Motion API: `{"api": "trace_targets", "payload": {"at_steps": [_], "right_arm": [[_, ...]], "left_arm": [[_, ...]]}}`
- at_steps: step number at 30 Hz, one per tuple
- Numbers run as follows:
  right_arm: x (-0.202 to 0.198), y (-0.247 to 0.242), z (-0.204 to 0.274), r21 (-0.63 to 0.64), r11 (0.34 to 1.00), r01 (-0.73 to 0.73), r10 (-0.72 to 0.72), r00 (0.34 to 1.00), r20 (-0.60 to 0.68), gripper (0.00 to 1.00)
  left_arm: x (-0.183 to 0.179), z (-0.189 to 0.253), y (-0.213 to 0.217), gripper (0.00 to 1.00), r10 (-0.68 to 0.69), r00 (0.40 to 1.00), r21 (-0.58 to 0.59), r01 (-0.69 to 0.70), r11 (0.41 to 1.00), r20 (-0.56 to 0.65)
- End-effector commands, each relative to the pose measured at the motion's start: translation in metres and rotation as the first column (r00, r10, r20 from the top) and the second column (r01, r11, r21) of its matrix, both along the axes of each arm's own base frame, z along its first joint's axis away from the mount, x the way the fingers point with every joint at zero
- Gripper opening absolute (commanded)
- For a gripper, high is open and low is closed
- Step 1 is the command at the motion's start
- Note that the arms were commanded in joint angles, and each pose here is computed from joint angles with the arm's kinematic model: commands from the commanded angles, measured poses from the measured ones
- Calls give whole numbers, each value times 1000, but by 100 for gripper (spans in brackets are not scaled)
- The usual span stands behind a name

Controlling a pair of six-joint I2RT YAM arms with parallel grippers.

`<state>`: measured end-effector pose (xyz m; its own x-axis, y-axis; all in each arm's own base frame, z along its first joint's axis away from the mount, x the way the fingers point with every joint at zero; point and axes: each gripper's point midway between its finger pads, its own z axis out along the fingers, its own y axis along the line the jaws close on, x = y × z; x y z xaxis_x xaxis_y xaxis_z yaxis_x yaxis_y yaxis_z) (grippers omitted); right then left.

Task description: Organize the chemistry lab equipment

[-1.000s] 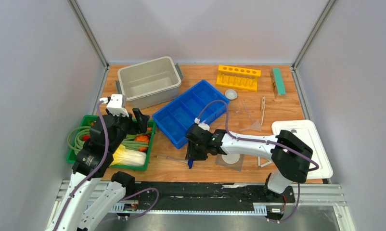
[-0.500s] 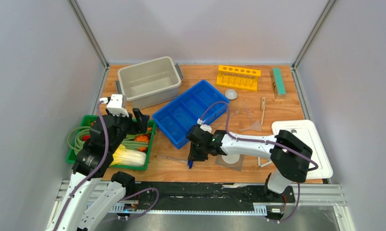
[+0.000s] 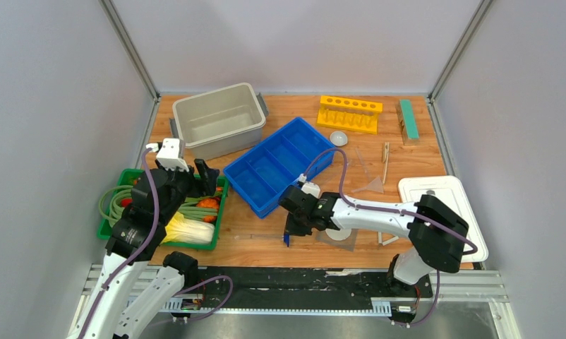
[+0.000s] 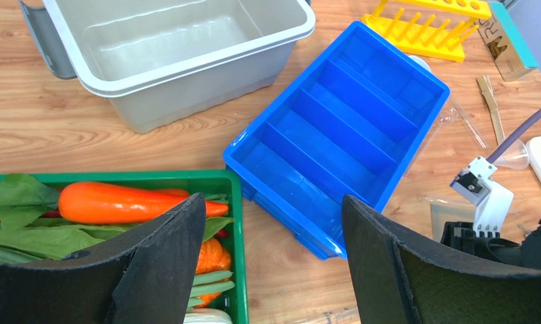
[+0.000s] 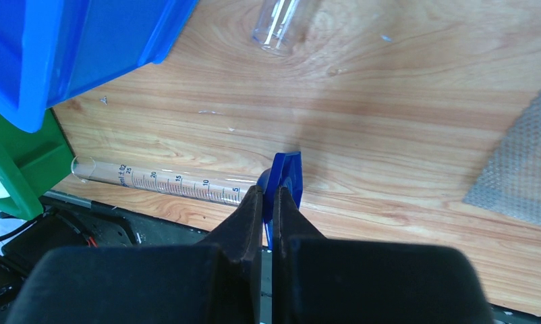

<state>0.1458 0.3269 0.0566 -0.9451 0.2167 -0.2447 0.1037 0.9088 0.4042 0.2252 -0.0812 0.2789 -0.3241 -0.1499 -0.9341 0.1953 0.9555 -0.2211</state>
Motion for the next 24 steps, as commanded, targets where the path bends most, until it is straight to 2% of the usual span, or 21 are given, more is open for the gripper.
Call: {"api": "trace_targets", "payload": {"at_steps": [1, 14, 19, 24], "right_arm": [[7, -11, 19, 14, 998, 69, -70, 996, 55, 0], [27, -38, 83, 90, 982, 168, -184, 960, 210, 0], [64, -54, 105, 115, 955, 274, -296, 912, 284, 0], [114, -71, 145, 192, 901, 389, -434, 824, 365, 0]], "left_arm": [[1, 19, -3, 81, -8, 999, -33, 9, 999, 48], [0, 20, 0, 80, 5, 999, -35, -4, 999, 49], [0, 20, 0, 80, 4, 999, -35, -2, 999, 51], [-1, 21, 0, 80, 3, 998, -35, -1, 999, 56]]}}
